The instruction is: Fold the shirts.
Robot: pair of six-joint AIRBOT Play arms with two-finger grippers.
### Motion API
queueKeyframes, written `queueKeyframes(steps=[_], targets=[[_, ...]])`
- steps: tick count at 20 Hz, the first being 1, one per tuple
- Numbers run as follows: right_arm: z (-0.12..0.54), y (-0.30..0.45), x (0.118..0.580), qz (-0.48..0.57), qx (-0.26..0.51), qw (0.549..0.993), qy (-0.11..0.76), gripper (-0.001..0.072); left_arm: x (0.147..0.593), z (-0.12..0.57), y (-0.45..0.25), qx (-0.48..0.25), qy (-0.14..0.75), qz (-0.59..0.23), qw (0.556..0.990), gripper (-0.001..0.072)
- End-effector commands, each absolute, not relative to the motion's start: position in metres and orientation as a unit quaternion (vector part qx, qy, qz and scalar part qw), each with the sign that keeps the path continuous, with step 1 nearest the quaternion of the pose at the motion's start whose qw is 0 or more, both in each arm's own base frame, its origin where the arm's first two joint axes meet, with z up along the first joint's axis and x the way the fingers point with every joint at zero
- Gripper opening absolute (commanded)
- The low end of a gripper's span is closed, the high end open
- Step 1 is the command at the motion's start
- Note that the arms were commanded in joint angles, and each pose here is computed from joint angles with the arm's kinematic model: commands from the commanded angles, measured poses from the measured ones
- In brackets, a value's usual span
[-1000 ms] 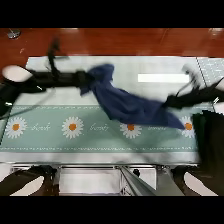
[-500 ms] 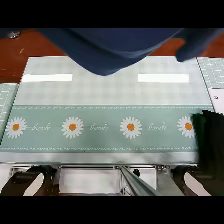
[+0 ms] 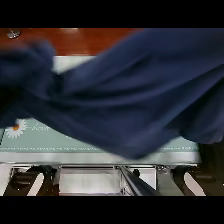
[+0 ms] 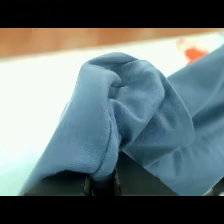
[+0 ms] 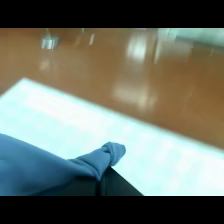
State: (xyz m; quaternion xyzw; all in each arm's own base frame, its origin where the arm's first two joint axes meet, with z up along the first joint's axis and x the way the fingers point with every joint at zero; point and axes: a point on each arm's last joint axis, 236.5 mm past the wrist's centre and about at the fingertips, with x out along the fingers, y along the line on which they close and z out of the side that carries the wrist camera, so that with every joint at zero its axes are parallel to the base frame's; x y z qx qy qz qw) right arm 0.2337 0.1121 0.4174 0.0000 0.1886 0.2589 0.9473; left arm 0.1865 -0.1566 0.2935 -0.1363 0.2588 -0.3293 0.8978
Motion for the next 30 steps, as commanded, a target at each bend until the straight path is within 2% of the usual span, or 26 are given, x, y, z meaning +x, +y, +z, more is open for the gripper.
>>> queueKeyframes(steps=[1, 5, 8, 12, 13, 14, 15, 16, 18, 20, 22, 24, 27, 30], targets=[[0.327, 0.110, 0.277, 0.262, 0.041, 0.915, 0.303, 0.0025, 0.192, 0.161, -0.158, -0.203, 0.404, -0.299, 0.841, 0.0032], [0.222, 0.100, 0.360, 0.241, 0.101, 0.878, 0.401, 0.0025, 0.224, 0.046, -0.165, -0.273, 0.451, -0.246, 0.813, 0.0032], [0.168, 0.116, 0.424, 0.246, 0.145, 0.857, 0.430, 0.0025, 0.243, -0.005, -0.177, -0.264, 0.471, -0.219, 0.812, 0.0032], [0.106, 0.148, 0.484, 0.242, 0.179, 0.828, 0.472, 0.0025, 0.278, -0.046, -0.190, -0.258, 0.499, -0.178, 0.808, 0.0050], [0.094, 0.149, 0.495, 0.235, 0.193, 0.821, 0.484, 0.0026, 0.284, -0.051, -0.192, -0.258, 0.513, -0.174, 0.800, 0.0281], [0.087, 0.148, 0.500, 0.235, 0.194, 0.814, 0.494, 0.0144, 0.285, -0.053, -0.195, -0.249, 0.531, -0.182, 0.790, 0.0696], [0.082, 0.144, 0.500, 0.236, 0.196, 0.805, 0.508, 0.0570, 0.285, -0.052, -0.193, -0.227, 0.553, -0.198, 0.777, 0.0702], [0.081, 0.136, 0.497, 0.237, 0.187, 0.800, 0.518, 0.0627, 0.285, -0.047, -0.184, -0.206, 0.574, -0.208, 0.765, 0.0702], [0.082, 0.095, 0.483, 0.212, 0.156, 0.796, 0.546, 0.0628, 0.290, -0.029, -0.148, -0.175, 0.595, -0.198, 0.759, 0.0702], [0.074, 0.036, 0.454, 0.172, 0.116, 0.780, 0.590, 0.0626, 0.308, -0.006, -0.099, -0.174, 0.579, -0.156, 0.781, 0.0702], [0.056, -0.016, 0.426, 0.114, 0.169, 0.765, 0.611, 0.0624, 0.318, 0.005, -0.055, -0.219, 0.553, -0.099, 0.798, 0.0701], [0.020, -0.036, 0.389, 0.078, 0.235, 0.742, 0.623, 0.0623, 0.309, -0.008, -0.045, -0.277, 0.567, -0.075, 0.772, 0.0701], [-0.032, -0.016, 0.335, 0.069, 0.312, 0.715, 0.622, 0.0618, 0.283, -0.041, -0.083, -0.314, 0.600, -0.130, 0.724, 0.0701], [-0.059, 0.022, 0.289, 0.092, 0.347, 0.673, 0.646, 0.0617, 0.270, -0.057, -0.122, -0.312, 0.610, -0.204, 0.699, 0.0701]])
